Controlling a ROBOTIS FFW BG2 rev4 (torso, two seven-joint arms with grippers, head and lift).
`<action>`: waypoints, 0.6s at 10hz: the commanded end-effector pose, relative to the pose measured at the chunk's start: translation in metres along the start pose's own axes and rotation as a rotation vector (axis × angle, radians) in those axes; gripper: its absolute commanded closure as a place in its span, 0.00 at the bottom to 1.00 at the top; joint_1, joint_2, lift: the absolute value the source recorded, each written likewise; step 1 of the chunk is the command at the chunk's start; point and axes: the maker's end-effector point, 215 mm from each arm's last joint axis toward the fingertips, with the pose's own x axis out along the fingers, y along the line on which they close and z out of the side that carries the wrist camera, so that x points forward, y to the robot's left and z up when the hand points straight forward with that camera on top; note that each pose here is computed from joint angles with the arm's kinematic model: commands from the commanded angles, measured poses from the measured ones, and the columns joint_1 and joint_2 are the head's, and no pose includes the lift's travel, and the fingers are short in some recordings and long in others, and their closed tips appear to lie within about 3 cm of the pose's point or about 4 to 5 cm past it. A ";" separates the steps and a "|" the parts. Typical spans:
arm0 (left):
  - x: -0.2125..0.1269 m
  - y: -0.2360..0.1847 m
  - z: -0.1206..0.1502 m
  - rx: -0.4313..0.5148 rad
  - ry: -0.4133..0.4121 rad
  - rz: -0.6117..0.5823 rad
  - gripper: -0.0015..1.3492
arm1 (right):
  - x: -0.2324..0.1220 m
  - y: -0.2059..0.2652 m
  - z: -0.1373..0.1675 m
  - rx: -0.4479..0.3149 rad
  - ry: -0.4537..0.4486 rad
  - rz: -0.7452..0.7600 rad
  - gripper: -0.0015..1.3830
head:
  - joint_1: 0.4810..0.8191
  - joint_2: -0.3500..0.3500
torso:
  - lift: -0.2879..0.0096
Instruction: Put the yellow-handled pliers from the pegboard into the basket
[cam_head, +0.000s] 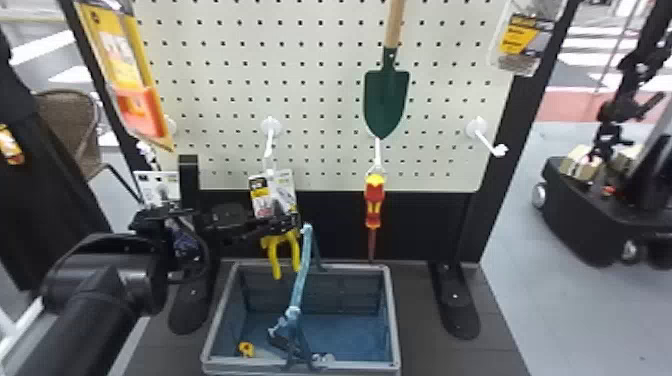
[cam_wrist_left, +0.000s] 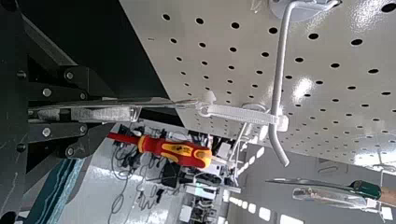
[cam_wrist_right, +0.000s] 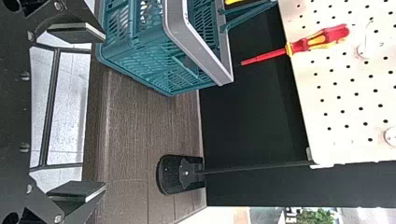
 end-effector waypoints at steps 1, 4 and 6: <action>0.000 0.000 -0.001 -0.001 0.002 -0.001 0.89 | 0.000 0.000 0.001 0.000 -0.002 0.000 0.13 | 0.20 0.50 | 0.63; 0.001 -0.001 -0.001 0.005 0.008 -0.002 0.89 | 0.001 0.000 0.000 0.001 -0.001 0.000 0.13 | 0.20 0.50 | 0.63; 0.001 -0.001 0.001 0.007 0.007 -0.002 0.89 | 0.001 0.000 0.000 0.001 -0.001 0.000 0.13 | 0.20 0.50 | 0.63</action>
